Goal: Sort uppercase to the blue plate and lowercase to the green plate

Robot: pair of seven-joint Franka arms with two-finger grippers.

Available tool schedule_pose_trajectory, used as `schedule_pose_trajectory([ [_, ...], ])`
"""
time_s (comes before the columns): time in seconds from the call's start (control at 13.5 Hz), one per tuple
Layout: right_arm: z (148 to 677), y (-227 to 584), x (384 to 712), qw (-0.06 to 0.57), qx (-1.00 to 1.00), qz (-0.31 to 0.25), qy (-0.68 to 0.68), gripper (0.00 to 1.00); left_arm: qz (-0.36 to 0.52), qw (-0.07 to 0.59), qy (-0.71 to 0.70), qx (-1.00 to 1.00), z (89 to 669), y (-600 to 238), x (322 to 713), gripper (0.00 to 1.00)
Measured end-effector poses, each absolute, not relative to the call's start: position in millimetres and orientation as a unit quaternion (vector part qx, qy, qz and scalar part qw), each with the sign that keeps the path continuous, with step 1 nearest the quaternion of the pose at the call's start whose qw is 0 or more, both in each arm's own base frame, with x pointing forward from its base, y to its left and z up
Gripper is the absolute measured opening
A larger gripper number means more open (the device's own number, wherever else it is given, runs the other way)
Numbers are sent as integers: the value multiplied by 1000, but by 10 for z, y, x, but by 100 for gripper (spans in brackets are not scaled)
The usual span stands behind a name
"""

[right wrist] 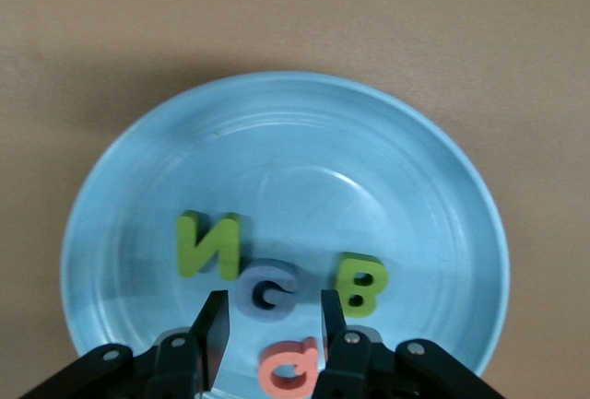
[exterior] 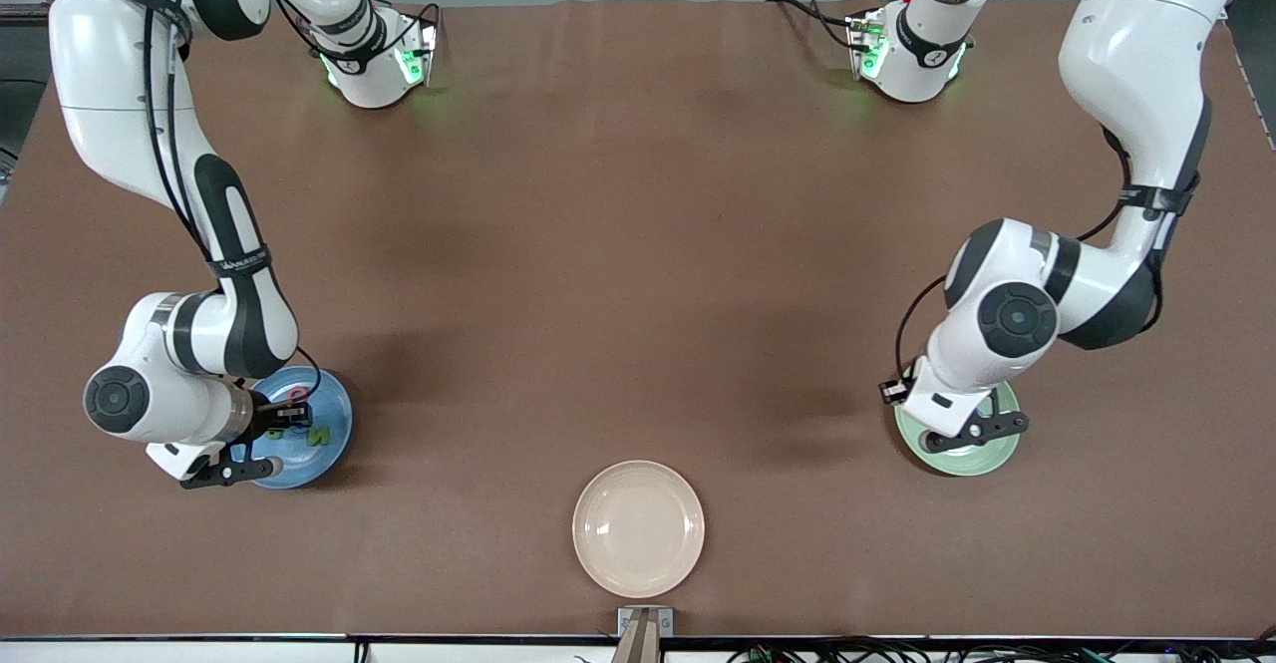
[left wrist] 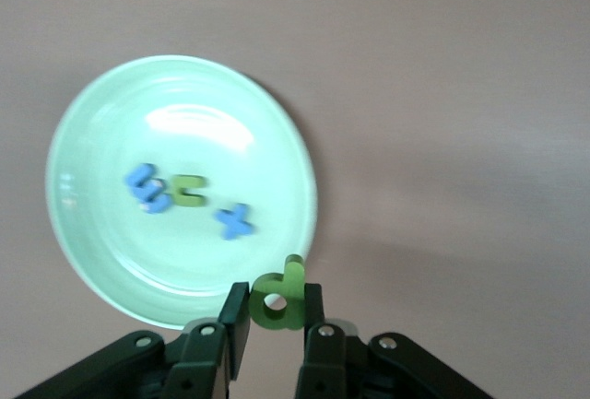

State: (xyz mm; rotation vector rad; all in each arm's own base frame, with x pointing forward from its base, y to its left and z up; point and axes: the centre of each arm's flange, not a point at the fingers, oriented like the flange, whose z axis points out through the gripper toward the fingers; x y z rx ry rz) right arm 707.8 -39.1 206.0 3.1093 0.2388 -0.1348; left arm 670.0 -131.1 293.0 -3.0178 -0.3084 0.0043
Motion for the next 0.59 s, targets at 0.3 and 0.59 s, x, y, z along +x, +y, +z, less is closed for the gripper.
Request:
schedule_pose_trajectory([
  [0.3, 2087, -419, 7095, 9, 996, -40, 79, 68, 31, 59, -127, -990, 2692, -661, 6688, 27],
  [0.59, 2521, -362, 7219, 10, 996, -7, 83, 90, 55, 54, -147, -986, 2393, -379, 6674, 27],
])
